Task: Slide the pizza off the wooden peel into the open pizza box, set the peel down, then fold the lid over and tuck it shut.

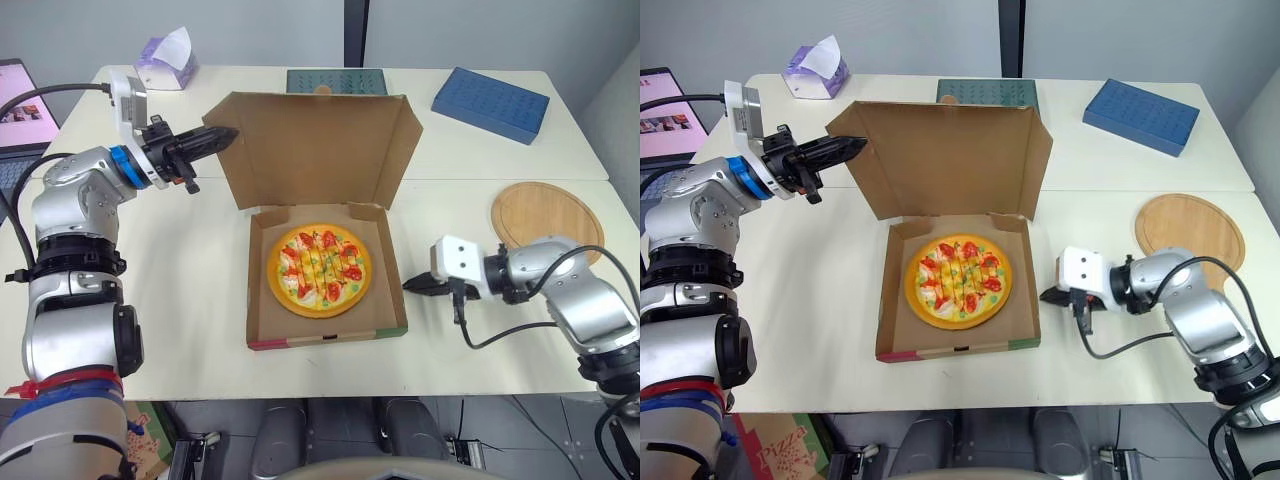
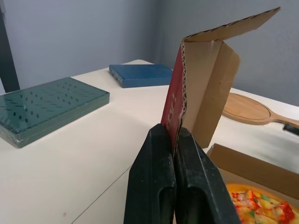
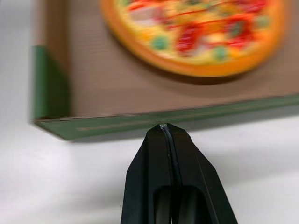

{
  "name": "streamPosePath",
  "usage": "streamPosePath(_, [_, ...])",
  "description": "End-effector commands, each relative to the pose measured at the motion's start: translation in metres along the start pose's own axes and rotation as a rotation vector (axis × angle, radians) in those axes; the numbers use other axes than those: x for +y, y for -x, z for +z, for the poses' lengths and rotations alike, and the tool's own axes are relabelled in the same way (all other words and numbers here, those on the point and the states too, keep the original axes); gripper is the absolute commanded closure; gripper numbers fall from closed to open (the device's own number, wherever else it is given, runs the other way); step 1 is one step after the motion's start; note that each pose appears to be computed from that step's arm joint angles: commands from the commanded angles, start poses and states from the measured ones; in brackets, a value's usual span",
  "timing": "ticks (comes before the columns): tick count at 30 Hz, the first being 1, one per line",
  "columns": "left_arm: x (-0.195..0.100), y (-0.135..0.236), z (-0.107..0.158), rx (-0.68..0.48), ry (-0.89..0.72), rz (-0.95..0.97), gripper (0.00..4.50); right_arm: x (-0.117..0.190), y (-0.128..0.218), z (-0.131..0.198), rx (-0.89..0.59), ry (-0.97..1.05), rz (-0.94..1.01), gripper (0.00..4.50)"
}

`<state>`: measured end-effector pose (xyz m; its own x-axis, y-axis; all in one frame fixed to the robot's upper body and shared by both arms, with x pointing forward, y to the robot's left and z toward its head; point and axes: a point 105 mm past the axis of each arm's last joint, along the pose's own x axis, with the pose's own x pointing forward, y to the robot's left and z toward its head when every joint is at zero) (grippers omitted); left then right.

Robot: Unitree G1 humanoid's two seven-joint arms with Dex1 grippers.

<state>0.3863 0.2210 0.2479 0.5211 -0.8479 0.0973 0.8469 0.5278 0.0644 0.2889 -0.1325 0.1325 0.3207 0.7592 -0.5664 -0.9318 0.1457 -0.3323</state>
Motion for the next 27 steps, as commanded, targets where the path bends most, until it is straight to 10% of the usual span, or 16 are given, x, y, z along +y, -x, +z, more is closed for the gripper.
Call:
streamPosePath(1, [0.002,-0.001,0.018,-0.041,-0.05,-0.006,4.5,-0.032,0.026,0.022,-0.135,-0.03,-0.187,4.32])
streamPosePath(14, [0.003,0.0,0.023,-0.061,-0.057,0.002,4.5,-0.108,0.012,0.077,-0.411,-0.349,-0.61,0.04])
streamPosePath(20, [0.003,0.0,0.022,-0.06,-0.06,0.005,4.5,-0.115,0.008,0.09,-0.464,-0.376,-0.629,0.22])
streamPosePath(27, [0.004,0.0,0.021,-0.071,-0.053,0.025,4.5,-0.126,0.004,0.097,-0.469,-0.394,-0.671,2.5])
